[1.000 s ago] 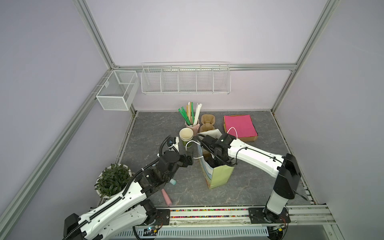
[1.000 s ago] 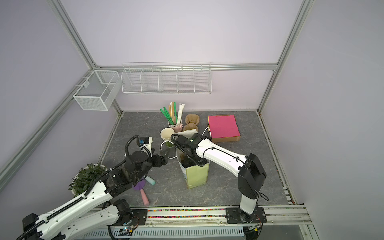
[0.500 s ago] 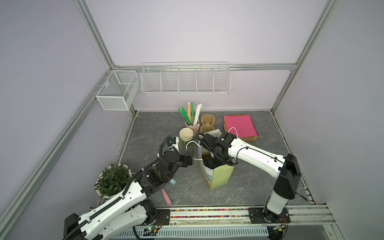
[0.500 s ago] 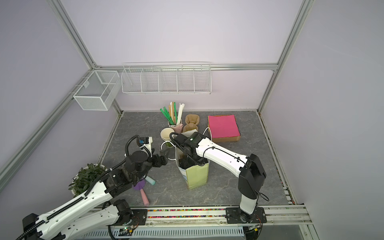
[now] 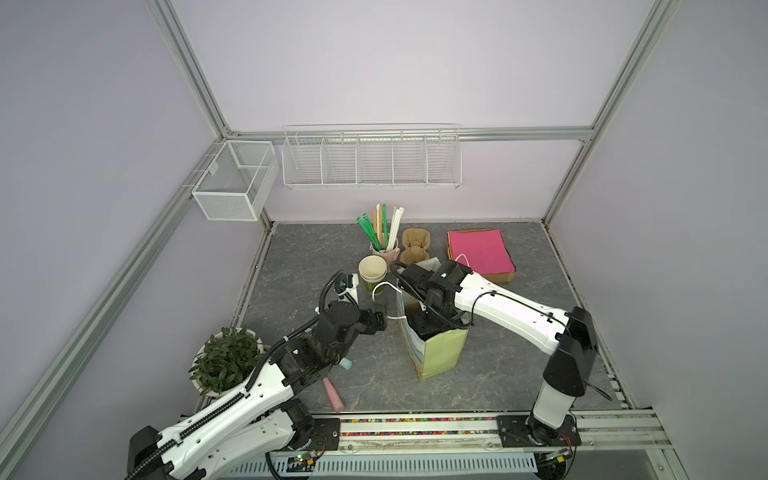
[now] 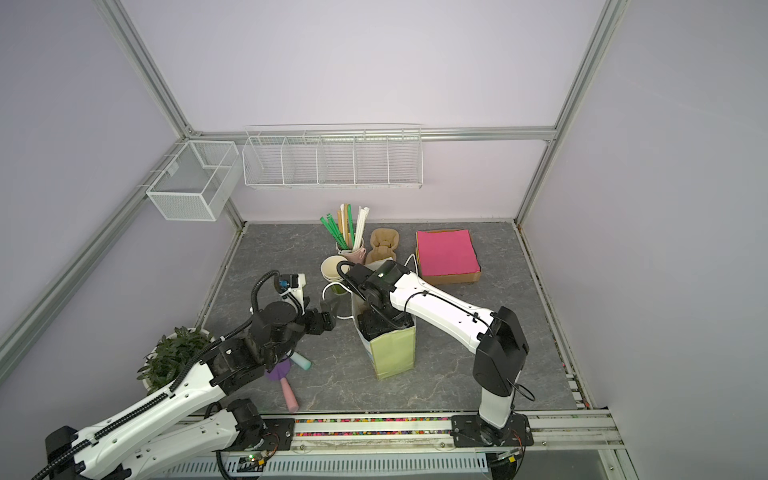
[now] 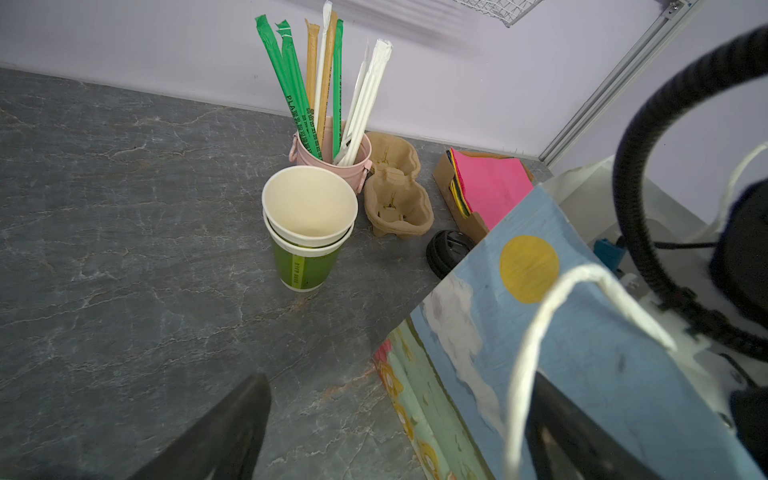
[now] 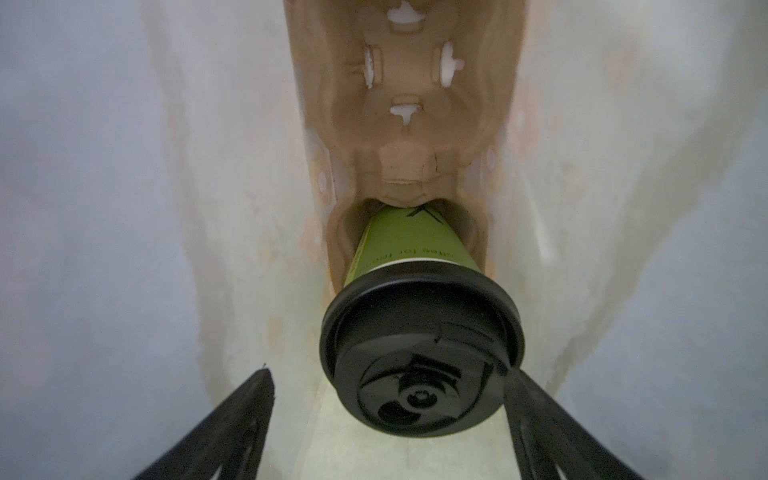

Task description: Pack the takeout coffee

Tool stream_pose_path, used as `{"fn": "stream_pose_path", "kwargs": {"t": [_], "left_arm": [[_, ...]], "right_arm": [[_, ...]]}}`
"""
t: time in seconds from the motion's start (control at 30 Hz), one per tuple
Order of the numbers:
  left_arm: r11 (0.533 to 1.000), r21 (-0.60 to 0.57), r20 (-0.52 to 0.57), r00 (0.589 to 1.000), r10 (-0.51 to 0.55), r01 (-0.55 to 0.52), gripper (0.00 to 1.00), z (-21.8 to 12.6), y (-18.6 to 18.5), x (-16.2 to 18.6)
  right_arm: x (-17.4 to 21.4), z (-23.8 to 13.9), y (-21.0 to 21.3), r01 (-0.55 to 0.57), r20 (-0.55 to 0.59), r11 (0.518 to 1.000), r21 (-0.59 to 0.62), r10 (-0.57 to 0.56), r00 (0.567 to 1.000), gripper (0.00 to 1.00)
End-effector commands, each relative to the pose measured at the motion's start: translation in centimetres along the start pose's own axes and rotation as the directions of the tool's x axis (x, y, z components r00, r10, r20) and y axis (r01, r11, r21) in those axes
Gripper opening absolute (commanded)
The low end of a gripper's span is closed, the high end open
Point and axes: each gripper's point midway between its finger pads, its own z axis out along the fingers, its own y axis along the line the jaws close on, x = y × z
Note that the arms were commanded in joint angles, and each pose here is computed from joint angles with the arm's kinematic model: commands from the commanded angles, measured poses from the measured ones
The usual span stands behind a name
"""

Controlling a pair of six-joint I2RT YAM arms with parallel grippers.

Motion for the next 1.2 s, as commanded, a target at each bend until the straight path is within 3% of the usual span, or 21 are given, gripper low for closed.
{"fn": "stream_pose_path", "kwargs": {"t": [0.0,0.5,1.17], "left_arm": [[1.000,0.018,0.002,1.000,0.011,-0.011,0.94,0.0,-0.3,0.1],[0.999,0.033,-0.001,1.000,0.013,-0.013,0.94,0.1,-0.6,0.2],[0.999,0.031,-0.009,1.000,0.019,-0.019,0.93,0.3,-0.6,0.4]], "right_arm": [[-0.6,0.3,-0.6,-0.002,-0.009,1.000,0.030,0.002,1.000,0.88],[-2.7,-0.3,0.4,0.011,0.020,1.000,0.012,-0.011,1.000,0.88],[-1.9,-3.1,0.3,0.062,0.047,0.998,0.011,-0.062,0.997,0.88]]}}
